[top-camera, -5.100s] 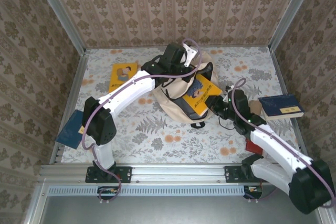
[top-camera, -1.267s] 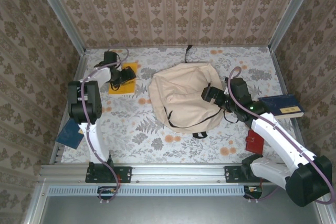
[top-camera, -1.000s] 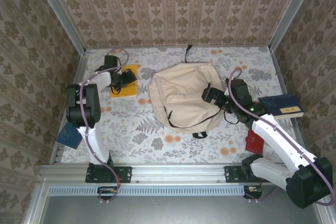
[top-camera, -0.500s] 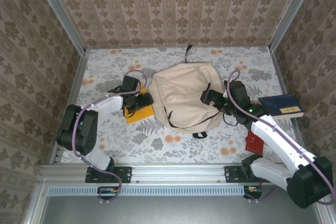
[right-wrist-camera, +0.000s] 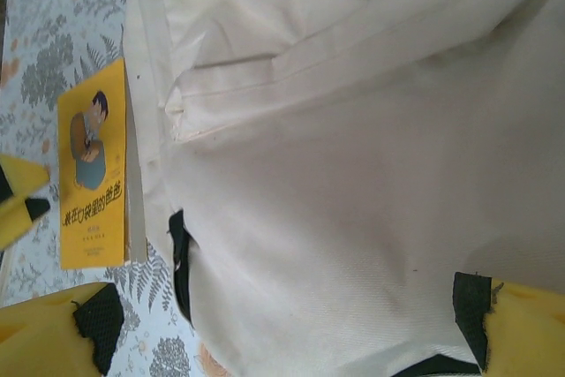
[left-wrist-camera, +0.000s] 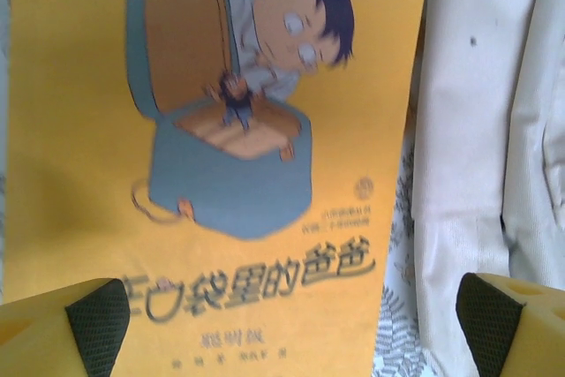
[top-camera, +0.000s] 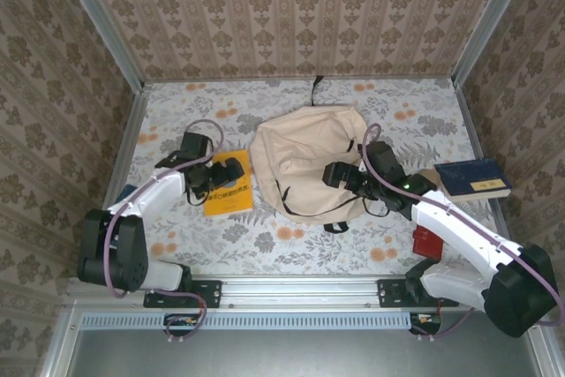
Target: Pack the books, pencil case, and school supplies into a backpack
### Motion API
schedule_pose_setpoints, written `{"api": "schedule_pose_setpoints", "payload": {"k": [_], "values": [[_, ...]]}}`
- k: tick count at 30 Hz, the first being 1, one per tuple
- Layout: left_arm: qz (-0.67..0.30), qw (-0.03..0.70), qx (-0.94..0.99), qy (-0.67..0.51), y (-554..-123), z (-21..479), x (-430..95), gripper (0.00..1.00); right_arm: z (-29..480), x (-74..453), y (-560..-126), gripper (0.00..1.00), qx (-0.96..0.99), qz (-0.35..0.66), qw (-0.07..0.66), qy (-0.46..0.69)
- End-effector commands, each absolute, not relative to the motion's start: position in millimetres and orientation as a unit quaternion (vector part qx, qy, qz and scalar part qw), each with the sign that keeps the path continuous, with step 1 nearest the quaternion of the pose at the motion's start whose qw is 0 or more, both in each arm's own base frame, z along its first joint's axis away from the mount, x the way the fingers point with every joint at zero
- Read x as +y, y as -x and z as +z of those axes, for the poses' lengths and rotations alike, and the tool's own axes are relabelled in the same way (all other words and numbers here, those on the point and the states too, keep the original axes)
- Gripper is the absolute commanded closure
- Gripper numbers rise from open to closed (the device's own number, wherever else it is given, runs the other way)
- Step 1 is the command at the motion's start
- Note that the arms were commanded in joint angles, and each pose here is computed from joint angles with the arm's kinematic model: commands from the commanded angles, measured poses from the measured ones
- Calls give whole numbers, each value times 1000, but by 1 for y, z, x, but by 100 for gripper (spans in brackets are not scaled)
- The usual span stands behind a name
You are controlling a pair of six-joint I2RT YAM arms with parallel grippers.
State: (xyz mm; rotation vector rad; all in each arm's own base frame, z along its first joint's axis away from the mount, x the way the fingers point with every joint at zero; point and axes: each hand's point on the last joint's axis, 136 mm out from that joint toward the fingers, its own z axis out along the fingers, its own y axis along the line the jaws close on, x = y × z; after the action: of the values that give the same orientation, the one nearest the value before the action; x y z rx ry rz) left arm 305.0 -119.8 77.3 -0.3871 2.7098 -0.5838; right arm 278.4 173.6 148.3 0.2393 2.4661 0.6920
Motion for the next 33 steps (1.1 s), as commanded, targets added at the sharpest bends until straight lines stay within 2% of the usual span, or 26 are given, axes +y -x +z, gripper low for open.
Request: {"api": "schedule_pose_setpoints", "payload": {"k": [1,6,10,15,24,28,33], "values": [[-239,192,947,95,-334,91,-130,4,156,191,-277,0,920,276,269,-75],[-230,175,954,84,-362,79,-134,13,149,209,-275,1,924,281,253,-56],[-213,160,960,87,-366,66,-134,15,149,219,-268,0,930,272,244,-40],[-182,137,970,89,-346,47,-131,16,153,213,-260,1,936,234,261,-33],[-159,92,979,84,-276,21,-133,16,169,215,-261,0,938,187,290,-13],[-187,100,974,75,-261,32,-144,17,172,243,-261,2,939,181,292,24],[-204,145,965,73,-267,72,-141,18,157,291,-255,9,945,182,263,72]]}}
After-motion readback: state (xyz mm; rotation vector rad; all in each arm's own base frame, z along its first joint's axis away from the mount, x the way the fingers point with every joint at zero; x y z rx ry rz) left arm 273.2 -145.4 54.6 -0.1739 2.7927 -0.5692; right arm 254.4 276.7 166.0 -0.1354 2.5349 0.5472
